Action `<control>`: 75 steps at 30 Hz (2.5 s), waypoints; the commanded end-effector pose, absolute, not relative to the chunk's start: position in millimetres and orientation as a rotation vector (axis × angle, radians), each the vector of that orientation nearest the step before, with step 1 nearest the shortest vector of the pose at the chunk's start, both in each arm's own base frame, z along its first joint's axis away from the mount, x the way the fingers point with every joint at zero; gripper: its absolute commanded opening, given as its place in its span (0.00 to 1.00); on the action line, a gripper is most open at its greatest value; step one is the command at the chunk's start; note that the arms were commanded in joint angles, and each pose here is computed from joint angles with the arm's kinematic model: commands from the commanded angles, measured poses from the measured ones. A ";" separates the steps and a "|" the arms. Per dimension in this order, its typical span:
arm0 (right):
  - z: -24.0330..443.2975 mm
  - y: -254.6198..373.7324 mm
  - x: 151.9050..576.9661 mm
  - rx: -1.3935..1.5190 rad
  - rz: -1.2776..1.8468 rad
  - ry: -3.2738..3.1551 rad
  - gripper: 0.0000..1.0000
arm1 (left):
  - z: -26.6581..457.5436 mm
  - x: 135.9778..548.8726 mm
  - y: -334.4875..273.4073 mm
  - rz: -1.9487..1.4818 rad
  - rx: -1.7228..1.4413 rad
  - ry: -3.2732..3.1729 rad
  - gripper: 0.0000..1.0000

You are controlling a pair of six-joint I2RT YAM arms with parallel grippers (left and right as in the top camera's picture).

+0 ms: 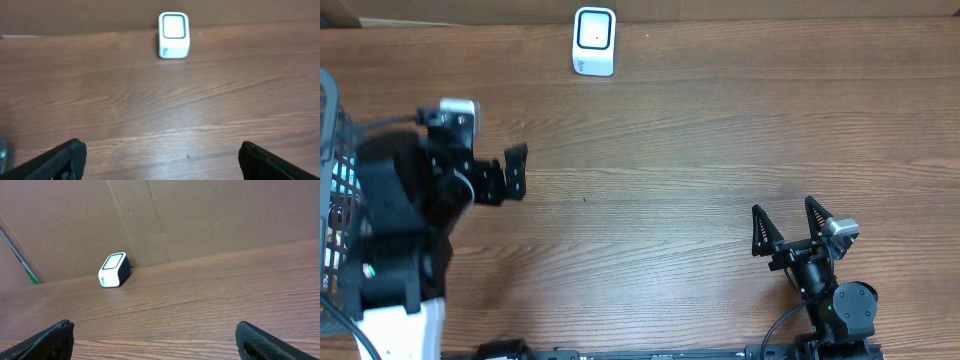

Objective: Scan the item barcode
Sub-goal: 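Swing the left gripper over the basket and lower toward the items, then lower the left gripper into the basket onto the green-capped jar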

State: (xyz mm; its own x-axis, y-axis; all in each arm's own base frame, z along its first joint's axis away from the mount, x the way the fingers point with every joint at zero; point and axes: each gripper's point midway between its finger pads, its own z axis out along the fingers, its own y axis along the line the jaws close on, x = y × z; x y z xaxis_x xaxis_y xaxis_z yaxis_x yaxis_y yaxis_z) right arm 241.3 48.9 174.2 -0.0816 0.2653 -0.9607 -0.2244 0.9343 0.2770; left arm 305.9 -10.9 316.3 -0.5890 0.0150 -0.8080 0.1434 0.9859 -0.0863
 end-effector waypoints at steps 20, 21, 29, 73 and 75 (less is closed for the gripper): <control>172.5 48.2 241.4 0.034 0.398 1.596 1.00 | 384.7 333.8 102.0 -0.191 -0.587 2.024 1.00; 172.5 48.2 241.4 0.034 0.398 1.596 1.00 | 391.4 327.7 118.6 -0.141 -0.643 1.991 1.00; 172.5 48.2 241.4 0.034 0.398 1.596 1.00 | 363.0 259.2 235.9 0.338 -1.177 1.879 1.00; 172.5 48.2 241.4 0.034 0.398 1.596 1.00 | 188.5 274.9 317.0 0.121 -1.551 2.125 1.00; 172.5 48.2 241.4 0.034 0.398 1.596 1.00 | 188.8 274.2 318.1 0.094 -1.583 2.096 1.00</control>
